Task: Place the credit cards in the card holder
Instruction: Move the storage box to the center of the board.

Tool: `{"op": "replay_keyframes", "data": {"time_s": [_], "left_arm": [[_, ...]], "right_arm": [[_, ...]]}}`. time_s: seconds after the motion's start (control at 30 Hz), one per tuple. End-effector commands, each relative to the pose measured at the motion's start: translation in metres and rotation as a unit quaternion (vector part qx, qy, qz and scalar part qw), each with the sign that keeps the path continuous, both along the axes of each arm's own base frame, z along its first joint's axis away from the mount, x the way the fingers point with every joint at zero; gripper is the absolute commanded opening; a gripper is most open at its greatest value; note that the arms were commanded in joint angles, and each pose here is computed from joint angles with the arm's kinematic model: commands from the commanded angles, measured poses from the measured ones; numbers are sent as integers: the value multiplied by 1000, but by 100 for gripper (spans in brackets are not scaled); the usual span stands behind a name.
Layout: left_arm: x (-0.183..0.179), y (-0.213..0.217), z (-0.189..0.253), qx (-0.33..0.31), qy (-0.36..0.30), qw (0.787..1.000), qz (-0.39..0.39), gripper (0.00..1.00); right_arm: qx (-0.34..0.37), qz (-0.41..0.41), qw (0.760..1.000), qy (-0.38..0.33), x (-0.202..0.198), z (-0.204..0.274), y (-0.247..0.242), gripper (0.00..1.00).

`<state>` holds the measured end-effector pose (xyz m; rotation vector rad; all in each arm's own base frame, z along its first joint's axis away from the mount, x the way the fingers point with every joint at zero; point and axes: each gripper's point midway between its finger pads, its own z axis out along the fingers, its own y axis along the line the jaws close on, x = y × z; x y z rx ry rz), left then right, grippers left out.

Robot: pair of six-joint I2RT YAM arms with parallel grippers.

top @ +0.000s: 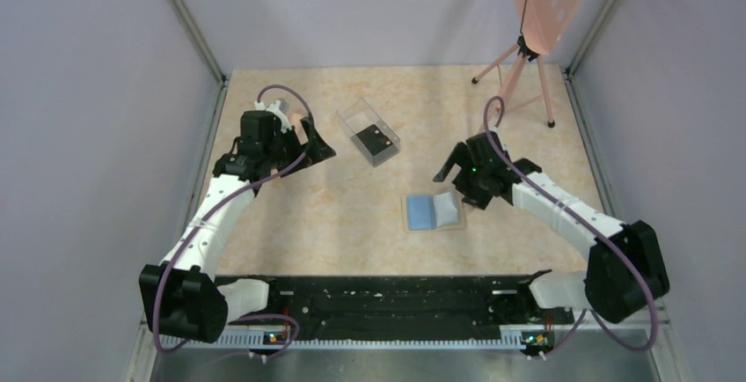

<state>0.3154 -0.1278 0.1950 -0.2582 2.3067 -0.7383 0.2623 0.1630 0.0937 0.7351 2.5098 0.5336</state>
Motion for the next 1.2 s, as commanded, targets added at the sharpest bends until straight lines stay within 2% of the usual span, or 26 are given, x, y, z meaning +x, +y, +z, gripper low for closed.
{"op": "replay_keyframes", "data": {"time_s": [0.0, 0.2, 0.33, 0.67, 0.77, 0.87, 0.97, 1.13, 1.17], "left_arm": [[13, 10, 27, 7, -42, 999, 25, 99], [9, 7, 25, 2, -39, 999, 12, 99], [2, 2, 26, -4, -40, 999, -11, 99], [-16, -5, 21, -20, -36, 998, -40, 99], [-20, -7, 19, -24, -34, 998, -45, 99], [-23, -7, 18, -25, -32, 998, -49, 99], [-25, -6, 17, -22, -32, 998, -49, 99], [-27, -6, 17, -18, -33, 998, -56, 99], [-27, -6, 17, -16, -33, 998, -58, 99]], "right_arm": [[-21, 78, 996, -35, 31, 33, 32, 99], [13, 123, 992, -22, 75, 28, 80, 99], [49, 126, 991, -7, 100, 24, 112, 98], [129, 120, 984, 17, 146, 10, 169, 87], [132, 112, 985, 25, 153, -2, 174, 78], [130, 112, 985, 31, 158, -13, 178, 59], [101, 110, 988, 34, 161, -24, 175, 55], [84, 122, 988, 38, 161, -29, 177, 33], [82, 125, 988, 37, 161, -29, 177, 31]]}}
